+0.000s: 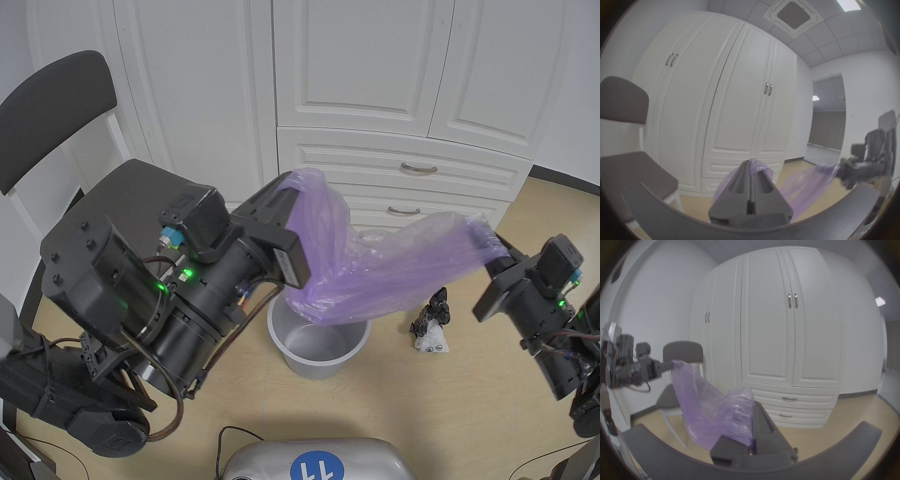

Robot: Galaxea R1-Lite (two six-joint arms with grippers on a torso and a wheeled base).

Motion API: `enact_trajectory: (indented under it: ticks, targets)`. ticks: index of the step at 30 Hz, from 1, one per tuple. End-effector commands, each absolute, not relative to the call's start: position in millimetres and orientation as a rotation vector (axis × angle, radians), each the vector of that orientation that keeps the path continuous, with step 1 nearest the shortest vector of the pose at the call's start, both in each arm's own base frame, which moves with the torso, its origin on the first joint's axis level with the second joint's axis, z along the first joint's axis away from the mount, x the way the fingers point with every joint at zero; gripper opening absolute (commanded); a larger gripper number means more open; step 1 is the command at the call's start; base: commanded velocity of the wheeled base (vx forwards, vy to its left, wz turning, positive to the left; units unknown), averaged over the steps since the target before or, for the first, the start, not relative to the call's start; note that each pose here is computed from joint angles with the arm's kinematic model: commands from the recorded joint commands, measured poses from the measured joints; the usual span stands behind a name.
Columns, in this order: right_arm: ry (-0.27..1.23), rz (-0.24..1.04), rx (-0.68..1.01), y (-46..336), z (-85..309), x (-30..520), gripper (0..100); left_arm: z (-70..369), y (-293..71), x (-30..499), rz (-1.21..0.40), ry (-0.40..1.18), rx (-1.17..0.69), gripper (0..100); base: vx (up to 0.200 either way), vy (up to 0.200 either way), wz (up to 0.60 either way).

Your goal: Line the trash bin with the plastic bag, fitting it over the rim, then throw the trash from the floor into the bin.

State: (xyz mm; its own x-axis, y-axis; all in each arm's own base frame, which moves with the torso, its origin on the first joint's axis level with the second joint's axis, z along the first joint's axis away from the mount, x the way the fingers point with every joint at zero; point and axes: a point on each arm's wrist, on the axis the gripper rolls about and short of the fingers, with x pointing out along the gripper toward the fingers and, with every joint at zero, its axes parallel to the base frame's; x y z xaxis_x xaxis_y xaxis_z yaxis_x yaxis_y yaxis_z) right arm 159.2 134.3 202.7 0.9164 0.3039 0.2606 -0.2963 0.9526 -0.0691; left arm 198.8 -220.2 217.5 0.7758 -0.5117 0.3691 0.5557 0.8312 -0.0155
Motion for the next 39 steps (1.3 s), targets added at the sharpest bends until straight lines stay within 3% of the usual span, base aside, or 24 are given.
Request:
enact_trajectory:
  ticks: [1,4,11,21,30,39]
  targets:
    - [-0.175,0.499,0.064,209,156,176,0,216,-254,178,-0.771,-0.339,-0.324,0,0.0,0.0,0.0]
    - [-0.133,0.557,0.045,225,144,163,0,214,-258,171,-0.813,-0.312,-0.381,0,0.0,0.0,0.0]
    - [-0.099,0.561,0.026,230,134,155,0,205,-255,170,-0.811,-0.274,-0.376,0,0.0,0.0,0.0]
    - [-0.067,0.518,-0.003,226,123,168,0,187,-260,179,-0.799,-0.218,-0.357,0,0.0,0.0,0.0]
    - [0.012,0.405,-0.024,216,93,211,0,139,-288,216,-0.755,-0.106,-0.352,0,0.0,0.0,0.0]
    - [0.049,0.415,0.024,219,78,228,0,115,-296,237,-0.718,-0.072,-0.336,0,0.0,0.0,0.0]
